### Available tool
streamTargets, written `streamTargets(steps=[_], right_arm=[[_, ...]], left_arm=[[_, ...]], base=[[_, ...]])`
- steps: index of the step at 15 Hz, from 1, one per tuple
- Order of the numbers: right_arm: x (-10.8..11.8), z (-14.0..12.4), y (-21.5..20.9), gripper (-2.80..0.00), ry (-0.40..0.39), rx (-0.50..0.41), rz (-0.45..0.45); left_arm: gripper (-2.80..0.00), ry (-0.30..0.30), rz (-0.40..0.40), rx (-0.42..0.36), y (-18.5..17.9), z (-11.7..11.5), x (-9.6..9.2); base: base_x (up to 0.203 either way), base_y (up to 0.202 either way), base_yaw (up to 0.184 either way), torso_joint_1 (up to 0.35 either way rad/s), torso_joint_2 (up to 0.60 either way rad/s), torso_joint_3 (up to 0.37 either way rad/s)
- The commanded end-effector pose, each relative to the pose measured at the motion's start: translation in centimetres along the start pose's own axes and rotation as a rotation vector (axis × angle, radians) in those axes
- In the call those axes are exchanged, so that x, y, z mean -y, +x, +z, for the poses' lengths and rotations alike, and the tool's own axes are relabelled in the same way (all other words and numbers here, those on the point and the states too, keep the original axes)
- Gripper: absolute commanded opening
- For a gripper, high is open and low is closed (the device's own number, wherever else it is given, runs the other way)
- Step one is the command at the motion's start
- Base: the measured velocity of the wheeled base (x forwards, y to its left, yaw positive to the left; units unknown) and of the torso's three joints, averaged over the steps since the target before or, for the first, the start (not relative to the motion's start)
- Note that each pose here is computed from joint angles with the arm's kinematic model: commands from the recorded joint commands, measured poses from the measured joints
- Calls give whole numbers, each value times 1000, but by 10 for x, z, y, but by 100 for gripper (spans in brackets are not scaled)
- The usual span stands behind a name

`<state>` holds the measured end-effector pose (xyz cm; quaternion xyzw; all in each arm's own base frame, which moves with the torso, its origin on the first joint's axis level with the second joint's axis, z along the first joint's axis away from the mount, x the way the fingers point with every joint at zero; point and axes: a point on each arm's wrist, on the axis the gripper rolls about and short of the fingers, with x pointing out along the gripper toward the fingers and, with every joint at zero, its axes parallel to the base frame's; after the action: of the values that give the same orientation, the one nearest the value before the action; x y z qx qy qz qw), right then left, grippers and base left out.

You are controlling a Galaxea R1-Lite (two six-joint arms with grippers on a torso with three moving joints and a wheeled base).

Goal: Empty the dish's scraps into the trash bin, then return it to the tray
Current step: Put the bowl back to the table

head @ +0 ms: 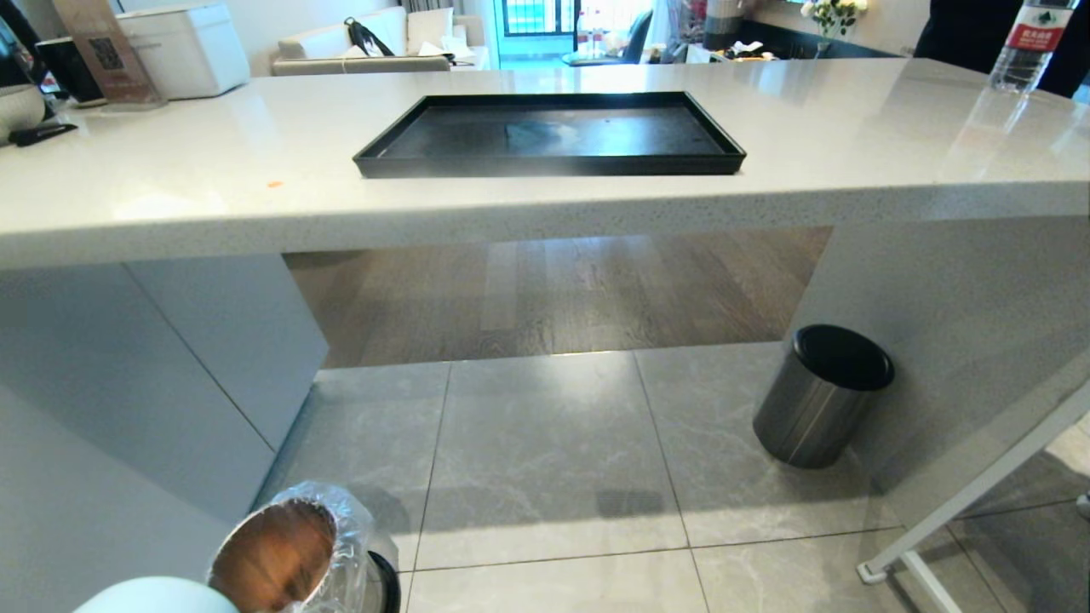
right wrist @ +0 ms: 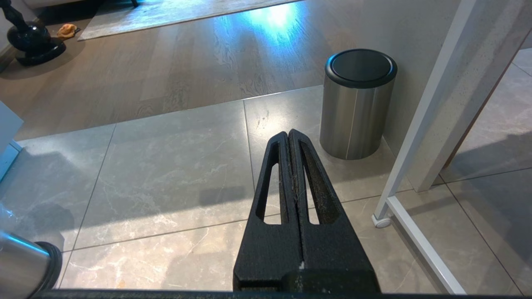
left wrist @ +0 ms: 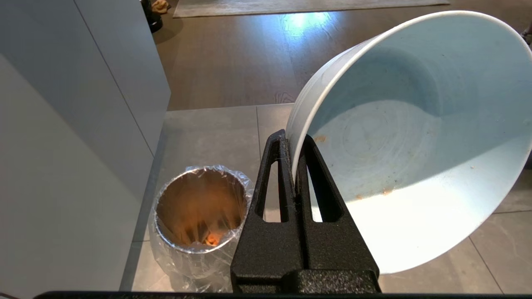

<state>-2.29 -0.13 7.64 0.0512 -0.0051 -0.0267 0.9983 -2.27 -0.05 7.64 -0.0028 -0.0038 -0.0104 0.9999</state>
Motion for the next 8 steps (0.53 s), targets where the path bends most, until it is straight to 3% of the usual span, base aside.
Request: streamTargets(steps=[1, 8], right_arm=[[0, 0, 0, -280, 0, -1, 0], [0, 0, 0, -280, 1, 2, 0]], left_arm=[[-280, 0, -1, -1, 0, 0, 0], [-280, 1, -1, 0, 0, 0, 0]], base=[[0, 0, 0, 0, 0, 0], [0, 0, 0, 0, 0, 0]])
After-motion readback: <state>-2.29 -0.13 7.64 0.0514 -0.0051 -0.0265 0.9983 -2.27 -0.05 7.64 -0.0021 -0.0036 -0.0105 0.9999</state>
